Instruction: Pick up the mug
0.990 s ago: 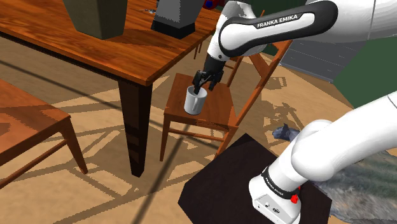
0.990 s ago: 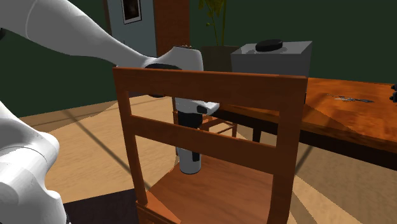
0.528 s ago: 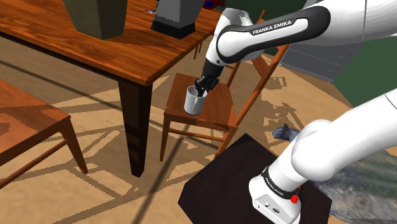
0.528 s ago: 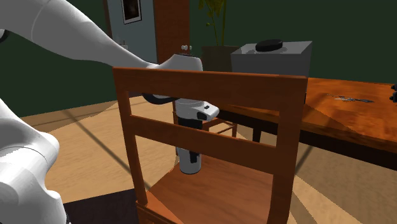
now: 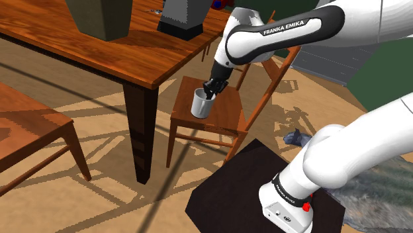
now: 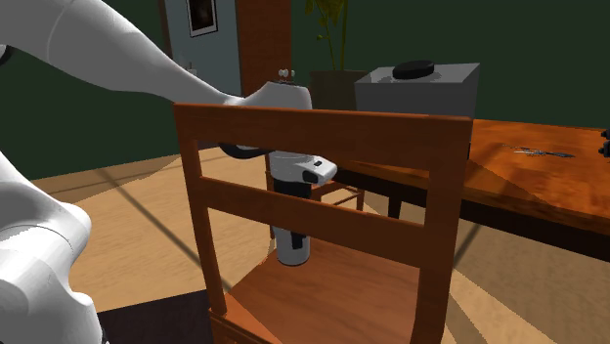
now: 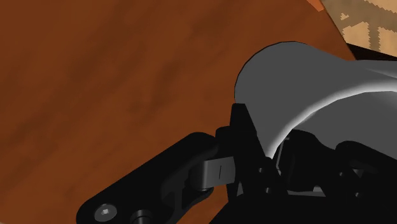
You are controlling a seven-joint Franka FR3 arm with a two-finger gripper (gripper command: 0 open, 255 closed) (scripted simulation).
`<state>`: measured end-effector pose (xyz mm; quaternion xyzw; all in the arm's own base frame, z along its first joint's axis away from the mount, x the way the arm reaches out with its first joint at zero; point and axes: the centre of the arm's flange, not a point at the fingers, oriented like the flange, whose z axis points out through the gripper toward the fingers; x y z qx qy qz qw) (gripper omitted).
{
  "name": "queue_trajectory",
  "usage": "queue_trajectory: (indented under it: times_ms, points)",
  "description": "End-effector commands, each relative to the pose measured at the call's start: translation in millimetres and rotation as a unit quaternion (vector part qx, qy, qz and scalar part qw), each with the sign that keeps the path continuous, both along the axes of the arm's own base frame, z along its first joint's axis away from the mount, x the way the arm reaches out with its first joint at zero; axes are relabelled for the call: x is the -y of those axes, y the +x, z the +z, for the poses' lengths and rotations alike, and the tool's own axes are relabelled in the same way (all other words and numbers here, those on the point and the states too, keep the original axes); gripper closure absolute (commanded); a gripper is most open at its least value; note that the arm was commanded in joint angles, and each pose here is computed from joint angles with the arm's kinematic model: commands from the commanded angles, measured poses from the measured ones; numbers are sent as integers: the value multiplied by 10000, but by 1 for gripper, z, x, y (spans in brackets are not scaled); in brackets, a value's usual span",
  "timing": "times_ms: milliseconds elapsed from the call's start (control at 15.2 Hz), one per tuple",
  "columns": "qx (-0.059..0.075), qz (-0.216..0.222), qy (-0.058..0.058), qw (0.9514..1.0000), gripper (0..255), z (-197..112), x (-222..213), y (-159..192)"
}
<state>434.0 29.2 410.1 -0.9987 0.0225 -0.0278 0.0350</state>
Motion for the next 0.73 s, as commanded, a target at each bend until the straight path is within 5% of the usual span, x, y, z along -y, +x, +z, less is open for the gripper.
queue_trajectory:
  times_ms: [0,660]
  points:
    - [2,0,0,10000,255,8,0,0]
    - [2,0,0,10000,255,61,0,0]
